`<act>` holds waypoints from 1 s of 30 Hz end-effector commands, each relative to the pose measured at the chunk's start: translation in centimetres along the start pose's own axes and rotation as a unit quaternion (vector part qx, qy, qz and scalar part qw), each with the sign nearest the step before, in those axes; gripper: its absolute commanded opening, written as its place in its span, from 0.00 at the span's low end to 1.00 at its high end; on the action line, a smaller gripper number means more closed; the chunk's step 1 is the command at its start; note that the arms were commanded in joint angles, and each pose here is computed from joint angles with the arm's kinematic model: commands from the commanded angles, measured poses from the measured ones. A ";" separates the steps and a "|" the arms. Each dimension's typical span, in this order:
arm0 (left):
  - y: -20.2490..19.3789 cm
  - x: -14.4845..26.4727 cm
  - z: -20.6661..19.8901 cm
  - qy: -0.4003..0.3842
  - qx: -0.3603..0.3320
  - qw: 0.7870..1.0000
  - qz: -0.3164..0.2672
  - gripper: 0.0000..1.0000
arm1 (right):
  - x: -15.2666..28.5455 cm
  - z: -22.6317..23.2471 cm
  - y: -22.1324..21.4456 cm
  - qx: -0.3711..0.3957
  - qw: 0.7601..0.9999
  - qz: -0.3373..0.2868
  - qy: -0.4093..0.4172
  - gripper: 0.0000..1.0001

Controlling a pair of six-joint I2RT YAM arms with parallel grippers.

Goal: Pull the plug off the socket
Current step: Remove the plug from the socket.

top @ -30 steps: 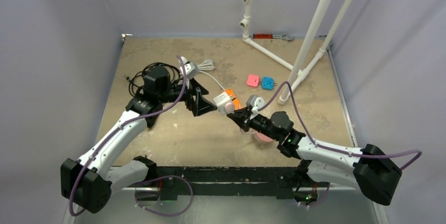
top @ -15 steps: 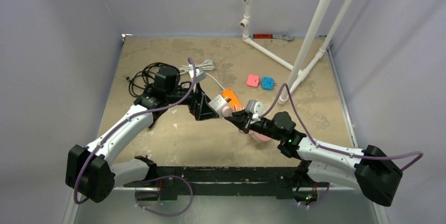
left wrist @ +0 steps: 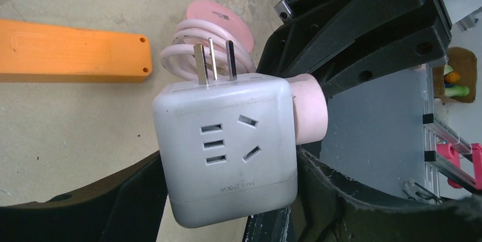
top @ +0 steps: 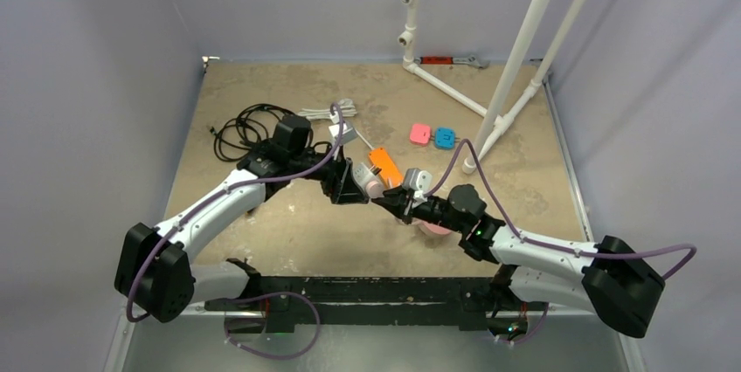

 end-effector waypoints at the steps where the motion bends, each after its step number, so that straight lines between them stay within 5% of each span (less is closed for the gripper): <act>1: 1.1 -0.3 -0.3 -0.004 -0.025 1.000 -0.001 0.69 | -0.8 -1.0 4.0 0.035 0.997 -0.071 -0.008 0.00; 7: 0.9 -0.5 -0.2 0.004 -0.026 1.000 0.004 0.72 | -0.8 -1.2 4.0 0.035 0.997 -0.070 -0.013 0.00; 15: 0.6 -1.0 -0.8 -0.011 -0.038 0.999 0.013 0.11 | -0.7 -1.5 3.9 0.028 0.997 -0.065 -0.028 0.00; 17: 0.8 -0.8 -0.8 0.001 -0.045 0.999 0.004 0.00 | -0.8 -1.8 3.8 0.022 0.997 -0.056 -0.040 0.07; 23: 1.7 -0.1 1.4 0.090 -0.030 0.995 -0.026 0.00 | -0.5 -2.8 3.3 -0.012 0.997 -0.006 -0.078 0.51; 30: 1.4 0.0 3.2 0.121 0.005 0.992 -0.023 0.00 | 0.4 -2.9 2.0 -0.073 0.990 0.050 -0.112 0.61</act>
Point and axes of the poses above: each gripper's point midway between its finger pads, its own x axis back along the fingers, its own z axis along the line the jaws close on, y = z × x, the point moved 5 cm from there along x, back along the fingers, and after that the axes turned 9 degrees about x, right-handed, at the moved point
